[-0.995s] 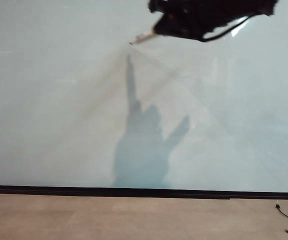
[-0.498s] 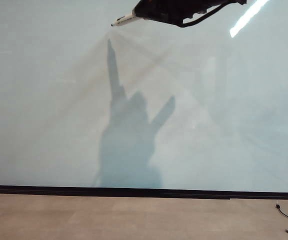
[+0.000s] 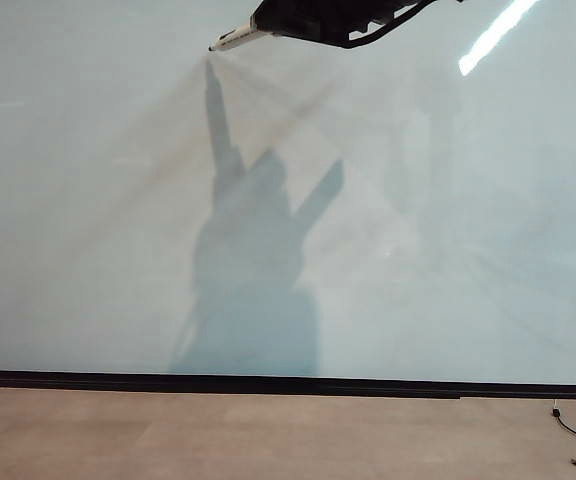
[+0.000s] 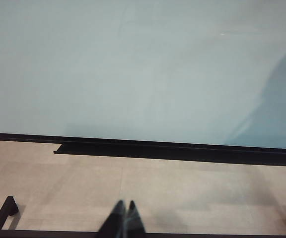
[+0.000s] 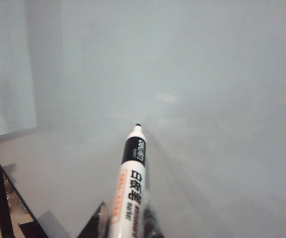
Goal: Pick up the pen on the shelf to the right of the whiteboard and write the letter Z.
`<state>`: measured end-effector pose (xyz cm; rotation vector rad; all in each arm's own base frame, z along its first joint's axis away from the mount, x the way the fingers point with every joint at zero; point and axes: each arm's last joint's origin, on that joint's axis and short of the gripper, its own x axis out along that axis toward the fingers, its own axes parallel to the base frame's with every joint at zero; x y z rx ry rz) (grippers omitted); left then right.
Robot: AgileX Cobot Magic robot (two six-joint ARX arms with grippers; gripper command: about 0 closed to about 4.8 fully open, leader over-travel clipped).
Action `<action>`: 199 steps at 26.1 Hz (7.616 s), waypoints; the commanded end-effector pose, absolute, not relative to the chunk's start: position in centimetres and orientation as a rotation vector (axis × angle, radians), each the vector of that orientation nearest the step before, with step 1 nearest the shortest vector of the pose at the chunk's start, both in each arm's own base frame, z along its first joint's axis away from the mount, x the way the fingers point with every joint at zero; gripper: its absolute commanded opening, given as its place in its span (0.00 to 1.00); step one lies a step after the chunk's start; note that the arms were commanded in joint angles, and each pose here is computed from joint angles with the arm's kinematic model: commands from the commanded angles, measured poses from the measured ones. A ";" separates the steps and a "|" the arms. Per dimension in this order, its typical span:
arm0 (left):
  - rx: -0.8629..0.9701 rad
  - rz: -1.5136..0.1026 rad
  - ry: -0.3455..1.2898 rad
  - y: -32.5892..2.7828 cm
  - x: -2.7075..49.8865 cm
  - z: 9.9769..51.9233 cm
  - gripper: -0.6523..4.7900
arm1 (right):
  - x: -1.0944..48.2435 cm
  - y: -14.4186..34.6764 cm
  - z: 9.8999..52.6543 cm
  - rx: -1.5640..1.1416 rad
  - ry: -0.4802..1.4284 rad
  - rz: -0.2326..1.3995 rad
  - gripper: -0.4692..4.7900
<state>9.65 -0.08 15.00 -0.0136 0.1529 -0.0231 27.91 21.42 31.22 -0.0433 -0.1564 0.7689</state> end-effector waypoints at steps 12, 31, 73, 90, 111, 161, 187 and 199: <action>-0.009 -0.024 0.146 -0.1 9.6 15.1 0.11 | 27.9 21.3 31.7 -0.021 -0.175 0.685 0.08; -0.009 -0.023 0.146 -0.1 9.6 15.1 0.11 | 27.4 20.3 32.4 -0.041 -0.129 0.577 0.08; -0.009 -0.024 0.146 -0.1 9.6 15.1 0.11 | 24.8 15.7 35.1 -0.146 -0.014 0.295 0.08; -0.009 -0.025 0.146 -0.1 9.6 15.1 0.11 | 20.8 22.4 31.1 -0.194 -0.098 0.692 0.08; -0.009 -0.024 0.146 -0.1 9.6 15.1 0.11 | 26.7 25.0 27.6 -0.280 0.023 0.518 0.08; -0.009 -0.024 0.146 -0.1 9.6 15.1 0.11 | 22.7 19.3 35.2 -0.363 -0.053 0.324 0.08; -0.009 -0.024 0.146 -0.1 9.6 15.1 0.11 | 23.2 27.5 28.9 -0.158 -0.022 0.711 0.08; -0.009 -0.024 0.146 -0.1 9.6 15.1 0.11 | 25.1 23.1 25.2 0.002 -0.074 0.732 0.08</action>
